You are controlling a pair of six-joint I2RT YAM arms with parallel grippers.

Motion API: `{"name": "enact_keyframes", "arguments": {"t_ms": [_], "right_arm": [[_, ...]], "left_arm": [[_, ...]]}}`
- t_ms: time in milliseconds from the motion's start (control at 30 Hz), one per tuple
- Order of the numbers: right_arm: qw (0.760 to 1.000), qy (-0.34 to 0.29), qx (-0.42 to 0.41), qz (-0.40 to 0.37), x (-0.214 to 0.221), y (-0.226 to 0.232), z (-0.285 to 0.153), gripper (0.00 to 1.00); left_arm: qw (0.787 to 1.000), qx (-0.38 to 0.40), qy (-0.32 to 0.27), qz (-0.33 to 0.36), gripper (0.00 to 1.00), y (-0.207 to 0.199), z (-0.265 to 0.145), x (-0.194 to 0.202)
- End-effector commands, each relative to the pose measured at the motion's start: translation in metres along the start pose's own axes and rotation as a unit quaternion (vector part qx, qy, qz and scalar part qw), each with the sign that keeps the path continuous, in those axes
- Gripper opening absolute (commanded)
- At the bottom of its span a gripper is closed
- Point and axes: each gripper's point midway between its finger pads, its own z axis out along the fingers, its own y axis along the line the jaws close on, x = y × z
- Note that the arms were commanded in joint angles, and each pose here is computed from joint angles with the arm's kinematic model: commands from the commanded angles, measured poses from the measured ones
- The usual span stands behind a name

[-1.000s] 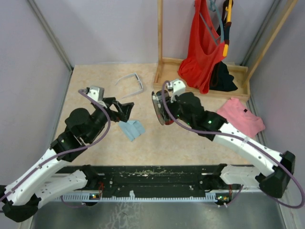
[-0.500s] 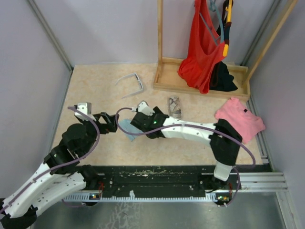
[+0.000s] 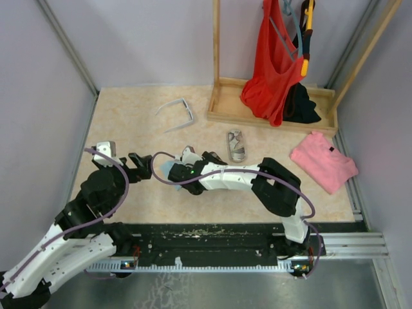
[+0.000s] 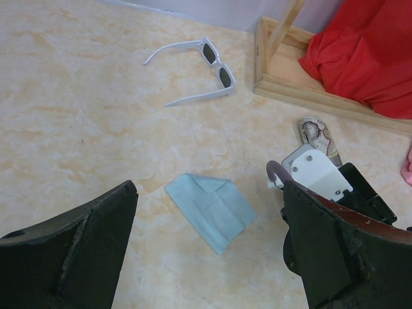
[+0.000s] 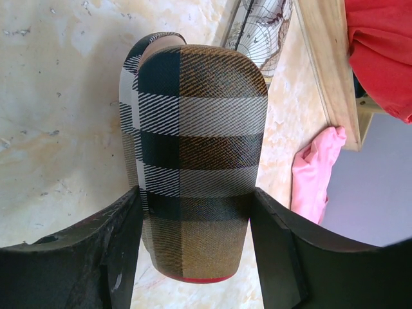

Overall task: Organize the sunglasses
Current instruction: Place the sunglasses case at the center of the board.

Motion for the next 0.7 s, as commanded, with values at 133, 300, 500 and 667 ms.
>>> {"name": "enact_keyframes", "arguments": {"t_ms": [133,300,500,667], "right_arm": [[1.0,-0.016,0.014,-0.008,-0.01,0.002,-0.003,0.39],[1.0,-0.02,-0.002,-0.001,-0.011,0.008,-0.003,0.44],[1.0,-0.018,-0.01,-0.006,-0.009,0.012,-0.001,0.53],[1.0,-0.017,-0.019,-0.006,-0.007,0.016,0.0,0.58]], "left_arm": [[0.999,0.012,-0.027,-0.039,1.0,-0.003,-0.007,-0.018],[0.999,0.009,-0.027,-0.037,1.0,-0.001,-0.008,-0.017],[0.999,0.007,-0.026,-0.037,1.0,0.0,-0.008,-0.017],[0.999,0.008,-0.025,-0.037,1.0,0.0,-0.008,-0.015]]}}
